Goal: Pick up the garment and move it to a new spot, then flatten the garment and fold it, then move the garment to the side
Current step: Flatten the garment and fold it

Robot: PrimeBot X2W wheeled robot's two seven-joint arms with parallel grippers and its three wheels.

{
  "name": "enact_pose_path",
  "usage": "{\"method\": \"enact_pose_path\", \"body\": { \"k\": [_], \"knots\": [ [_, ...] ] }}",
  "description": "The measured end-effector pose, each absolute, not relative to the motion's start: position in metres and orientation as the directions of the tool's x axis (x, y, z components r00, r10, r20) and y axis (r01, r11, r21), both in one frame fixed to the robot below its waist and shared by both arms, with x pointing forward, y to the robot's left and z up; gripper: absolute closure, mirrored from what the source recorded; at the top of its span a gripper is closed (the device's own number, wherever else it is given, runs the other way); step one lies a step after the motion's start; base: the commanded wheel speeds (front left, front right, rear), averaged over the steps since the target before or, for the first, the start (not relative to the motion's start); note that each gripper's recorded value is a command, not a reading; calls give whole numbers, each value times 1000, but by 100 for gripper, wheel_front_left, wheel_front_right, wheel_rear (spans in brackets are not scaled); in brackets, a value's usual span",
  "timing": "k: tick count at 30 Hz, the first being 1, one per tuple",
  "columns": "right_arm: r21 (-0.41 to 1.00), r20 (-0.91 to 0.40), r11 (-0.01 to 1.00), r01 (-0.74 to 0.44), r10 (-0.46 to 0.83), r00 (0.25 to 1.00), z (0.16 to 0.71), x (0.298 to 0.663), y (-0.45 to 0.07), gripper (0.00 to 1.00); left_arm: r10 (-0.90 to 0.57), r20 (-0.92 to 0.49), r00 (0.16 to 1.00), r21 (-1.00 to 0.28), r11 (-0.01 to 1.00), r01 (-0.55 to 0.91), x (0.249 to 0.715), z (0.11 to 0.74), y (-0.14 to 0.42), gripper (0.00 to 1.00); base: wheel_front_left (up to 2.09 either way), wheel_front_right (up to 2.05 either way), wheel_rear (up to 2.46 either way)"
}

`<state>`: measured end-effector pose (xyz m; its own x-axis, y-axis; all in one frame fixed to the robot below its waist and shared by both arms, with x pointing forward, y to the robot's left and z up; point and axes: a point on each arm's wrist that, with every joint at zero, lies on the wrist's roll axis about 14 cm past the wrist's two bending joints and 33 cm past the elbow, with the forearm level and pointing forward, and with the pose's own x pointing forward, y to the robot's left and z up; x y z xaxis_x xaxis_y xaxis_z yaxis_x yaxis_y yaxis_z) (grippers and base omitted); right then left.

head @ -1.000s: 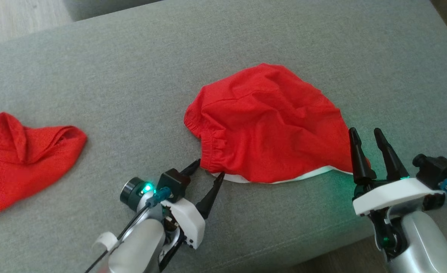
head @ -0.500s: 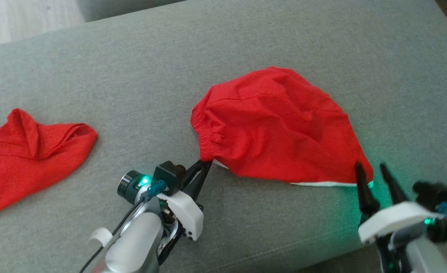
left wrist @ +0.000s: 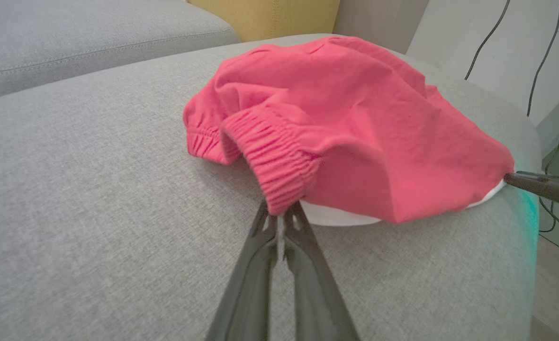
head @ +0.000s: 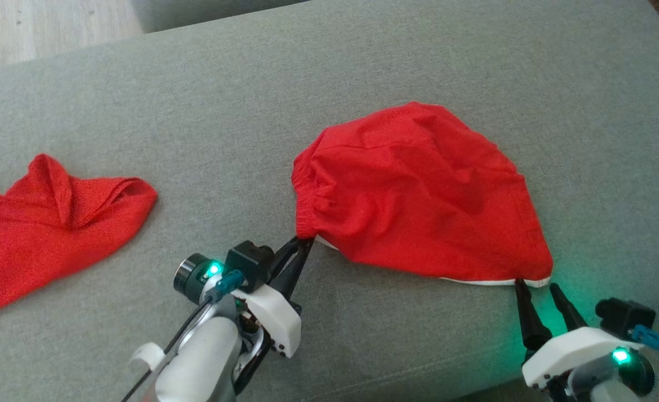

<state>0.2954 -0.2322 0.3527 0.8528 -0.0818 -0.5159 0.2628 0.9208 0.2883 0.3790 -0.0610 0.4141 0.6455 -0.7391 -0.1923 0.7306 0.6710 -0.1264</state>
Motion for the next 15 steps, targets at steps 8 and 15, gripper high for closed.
{"method": "enact_pose_path", "body": {
  "k": [8,15],
  "knots": [
    [275,-525,923,269,-90,846,347,300,-235,0,-736,-194,649,-131,675,726,377,413,-59,100,0,0,0],
    [265,-505,929,257,-93,858,349,307,-235,57,-732,-193,654,-129,679,722,378,414,-57,100,0,0,0]
  ]
}}
